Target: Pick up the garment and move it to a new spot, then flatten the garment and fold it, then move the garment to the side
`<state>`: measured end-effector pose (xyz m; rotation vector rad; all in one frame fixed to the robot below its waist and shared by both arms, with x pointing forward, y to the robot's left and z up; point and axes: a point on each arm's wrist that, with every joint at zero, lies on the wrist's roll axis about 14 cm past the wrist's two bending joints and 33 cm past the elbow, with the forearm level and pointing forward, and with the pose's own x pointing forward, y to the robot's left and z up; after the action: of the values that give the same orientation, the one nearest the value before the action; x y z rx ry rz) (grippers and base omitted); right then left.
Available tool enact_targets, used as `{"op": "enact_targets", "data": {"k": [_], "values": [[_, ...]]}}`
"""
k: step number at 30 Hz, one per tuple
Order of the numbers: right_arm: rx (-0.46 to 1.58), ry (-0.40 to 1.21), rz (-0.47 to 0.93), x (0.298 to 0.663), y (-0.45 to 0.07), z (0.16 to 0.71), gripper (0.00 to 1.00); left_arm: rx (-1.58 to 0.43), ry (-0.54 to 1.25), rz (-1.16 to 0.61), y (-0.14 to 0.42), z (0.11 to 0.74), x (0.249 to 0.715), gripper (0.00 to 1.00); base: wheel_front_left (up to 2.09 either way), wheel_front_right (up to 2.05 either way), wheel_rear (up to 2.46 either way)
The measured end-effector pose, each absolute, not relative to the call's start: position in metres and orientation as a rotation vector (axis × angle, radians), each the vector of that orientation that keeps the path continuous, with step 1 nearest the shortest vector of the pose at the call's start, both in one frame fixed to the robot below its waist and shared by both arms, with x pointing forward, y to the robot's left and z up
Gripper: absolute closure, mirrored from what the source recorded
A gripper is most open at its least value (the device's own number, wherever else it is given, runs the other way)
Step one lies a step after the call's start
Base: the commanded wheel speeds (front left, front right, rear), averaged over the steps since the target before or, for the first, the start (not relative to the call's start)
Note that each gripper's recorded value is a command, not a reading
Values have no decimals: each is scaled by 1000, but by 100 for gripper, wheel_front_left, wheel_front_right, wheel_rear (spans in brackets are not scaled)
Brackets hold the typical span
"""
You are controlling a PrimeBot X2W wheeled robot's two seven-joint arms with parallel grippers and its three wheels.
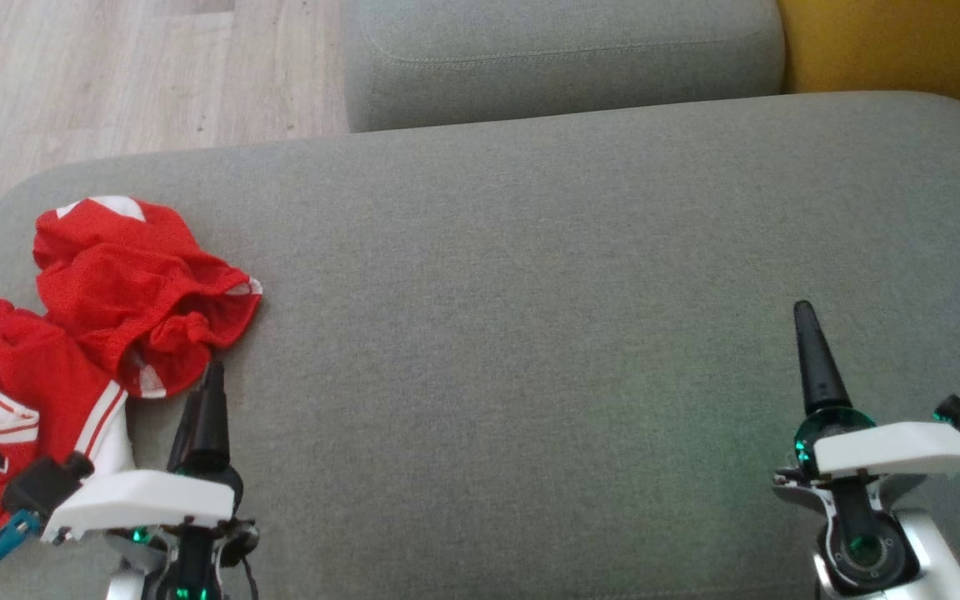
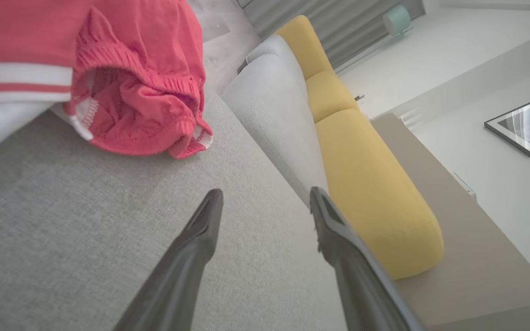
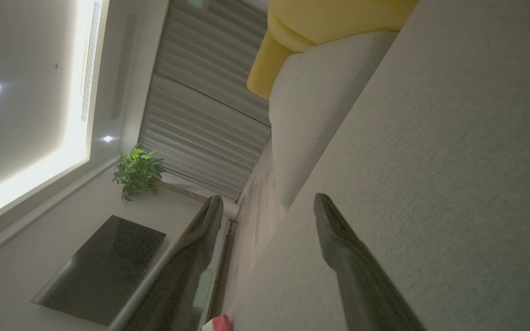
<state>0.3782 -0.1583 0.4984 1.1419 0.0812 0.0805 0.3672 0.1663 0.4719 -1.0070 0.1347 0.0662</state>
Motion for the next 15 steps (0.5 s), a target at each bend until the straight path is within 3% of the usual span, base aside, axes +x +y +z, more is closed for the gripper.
{"op": "enact_targets", "data": {"k": [15], "values": [[792, 77, 155, 381, -145, 500, 0, -708, 129, 64, 163, 474, 369, 0, 0, 0, 0]]}}
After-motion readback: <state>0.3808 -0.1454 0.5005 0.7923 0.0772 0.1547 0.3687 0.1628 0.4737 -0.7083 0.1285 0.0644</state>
